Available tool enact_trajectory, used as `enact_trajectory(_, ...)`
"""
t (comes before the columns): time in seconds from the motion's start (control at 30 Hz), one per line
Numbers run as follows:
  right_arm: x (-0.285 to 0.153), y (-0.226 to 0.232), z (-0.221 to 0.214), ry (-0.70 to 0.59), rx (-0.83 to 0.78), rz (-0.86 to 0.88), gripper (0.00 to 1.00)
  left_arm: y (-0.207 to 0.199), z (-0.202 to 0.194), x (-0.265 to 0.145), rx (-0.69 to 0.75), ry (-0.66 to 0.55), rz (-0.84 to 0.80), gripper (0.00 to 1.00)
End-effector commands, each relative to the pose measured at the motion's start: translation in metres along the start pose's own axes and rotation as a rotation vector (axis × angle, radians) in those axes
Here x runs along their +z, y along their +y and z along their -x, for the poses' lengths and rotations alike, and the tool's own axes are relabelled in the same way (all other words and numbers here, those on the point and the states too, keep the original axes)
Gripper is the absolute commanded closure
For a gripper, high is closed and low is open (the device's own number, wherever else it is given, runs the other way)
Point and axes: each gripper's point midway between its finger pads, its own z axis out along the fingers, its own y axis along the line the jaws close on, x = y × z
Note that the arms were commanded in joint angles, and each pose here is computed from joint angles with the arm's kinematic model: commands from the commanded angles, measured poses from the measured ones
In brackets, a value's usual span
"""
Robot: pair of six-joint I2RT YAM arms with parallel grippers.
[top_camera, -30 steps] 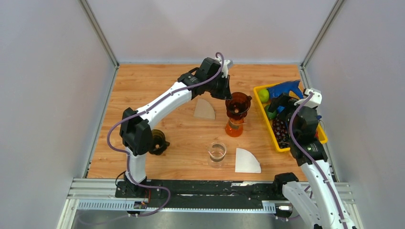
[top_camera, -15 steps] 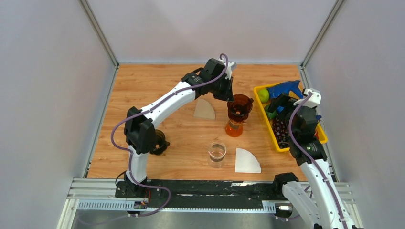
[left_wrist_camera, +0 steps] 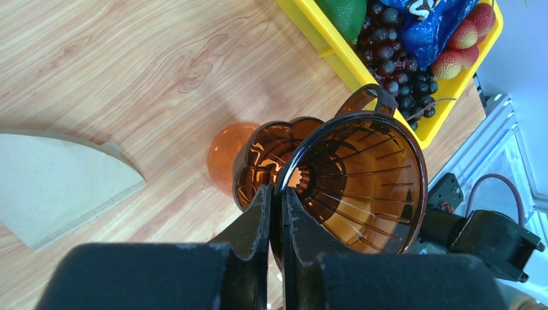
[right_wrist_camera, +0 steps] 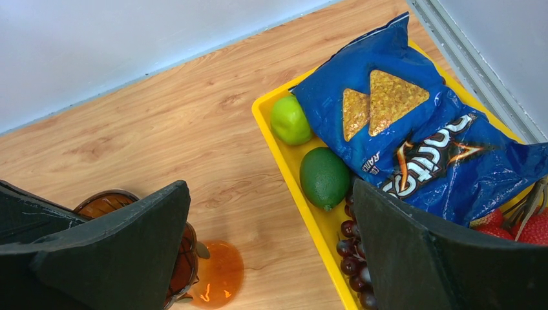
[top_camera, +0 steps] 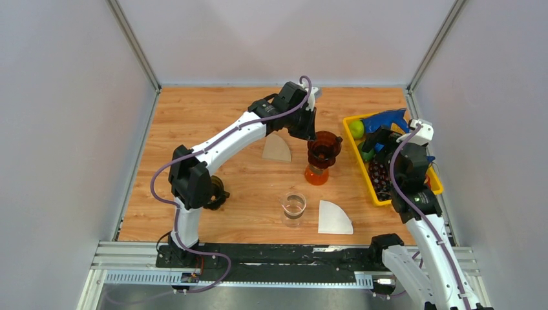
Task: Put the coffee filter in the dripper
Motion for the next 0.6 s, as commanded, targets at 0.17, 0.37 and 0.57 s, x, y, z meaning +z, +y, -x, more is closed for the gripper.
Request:
enact_trajectory(0.17,0.001,0.002,0.006,-0.023,0.019,0.005,0.00,-0.003,0.015,-0.012,0.049,-0.041,0.026,0.70)
enact_trajectory(0.37,0.000,0.003,0.008,-0.023,0.022,0.007,0.00,-0.012,0.017,-0.015,0.067,-0.048,-0.007,0.40)
enact_trajectory(0.57,-0.001,0.003,0.006,-0.006,0.017,0.009,0.00,-0.028,0.033,-0.032,0.107,-0.102,-0.059,0.08)
